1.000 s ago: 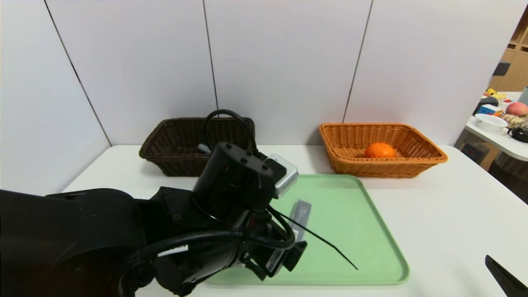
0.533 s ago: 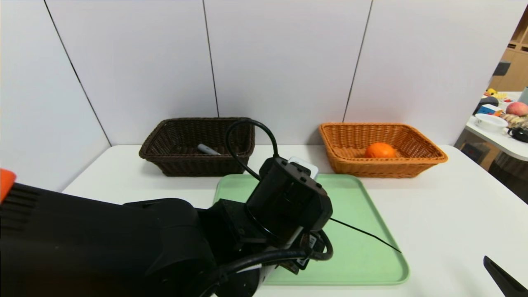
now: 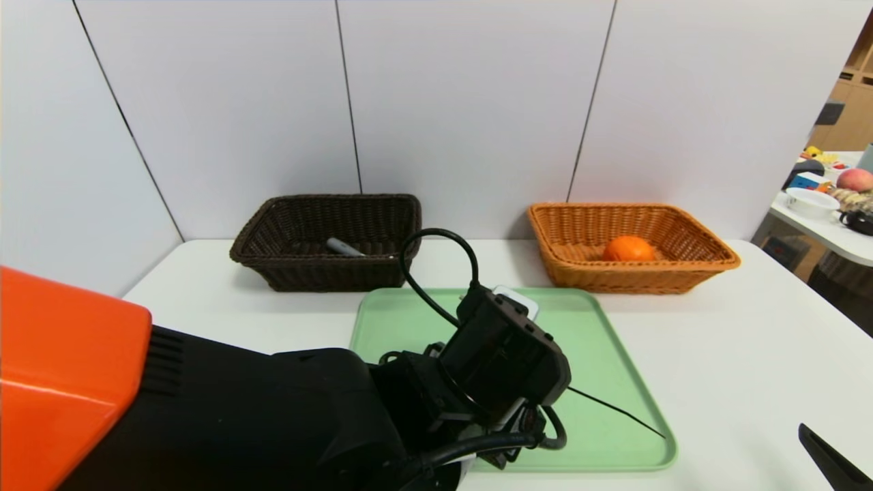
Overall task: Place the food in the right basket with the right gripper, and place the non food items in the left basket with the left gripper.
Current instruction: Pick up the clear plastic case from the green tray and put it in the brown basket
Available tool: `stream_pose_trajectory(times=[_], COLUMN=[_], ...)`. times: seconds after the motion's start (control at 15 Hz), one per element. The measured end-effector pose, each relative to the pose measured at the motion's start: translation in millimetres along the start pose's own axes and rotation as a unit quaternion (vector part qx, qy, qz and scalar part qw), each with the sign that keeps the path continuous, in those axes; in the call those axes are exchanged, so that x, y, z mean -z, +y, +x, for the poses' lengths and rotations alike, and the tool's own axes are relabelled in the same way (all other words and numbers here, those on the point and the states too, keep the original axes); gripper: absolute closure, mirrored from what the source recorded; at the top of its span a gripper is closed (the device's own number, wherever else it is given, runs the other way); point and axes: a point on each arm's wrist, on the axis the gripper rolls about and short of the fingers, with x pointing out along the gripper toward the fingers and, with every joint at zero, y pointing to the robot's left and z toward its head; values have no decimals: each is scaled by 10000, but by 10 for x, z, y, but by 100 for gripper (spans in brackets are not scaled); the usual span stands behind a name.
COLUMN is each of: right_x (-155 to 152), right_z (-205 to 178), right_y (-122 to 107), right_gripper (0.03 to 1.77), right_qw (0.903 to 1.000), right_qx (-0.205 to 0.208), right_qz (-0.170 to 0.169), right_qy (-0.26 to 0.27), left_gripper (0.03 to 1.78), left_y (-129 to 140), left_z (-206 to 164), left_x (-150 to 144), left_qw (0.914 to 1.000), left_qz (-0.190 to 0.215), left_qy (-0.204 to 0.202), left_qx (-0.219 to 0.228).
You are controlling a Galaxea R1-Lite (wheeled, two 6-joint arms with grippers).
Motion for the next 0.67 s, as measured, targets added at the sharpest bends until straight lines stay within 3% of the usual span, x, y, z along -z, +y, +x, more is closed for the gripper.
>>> stream_pose_trajectory(times=[0.67], right_x=[0], right_z=[-1], right_y=[0], right_gripper=[11], right_qw=[10000], right_qx=[-5], right_qz=[-45], right_qy=[-6], left_gripper=[12], left_y=[90], left_z=[316], left_x=[86], left_qw=[9992], left_qz=[-251], left_qy=[113], left_qx=[-289])
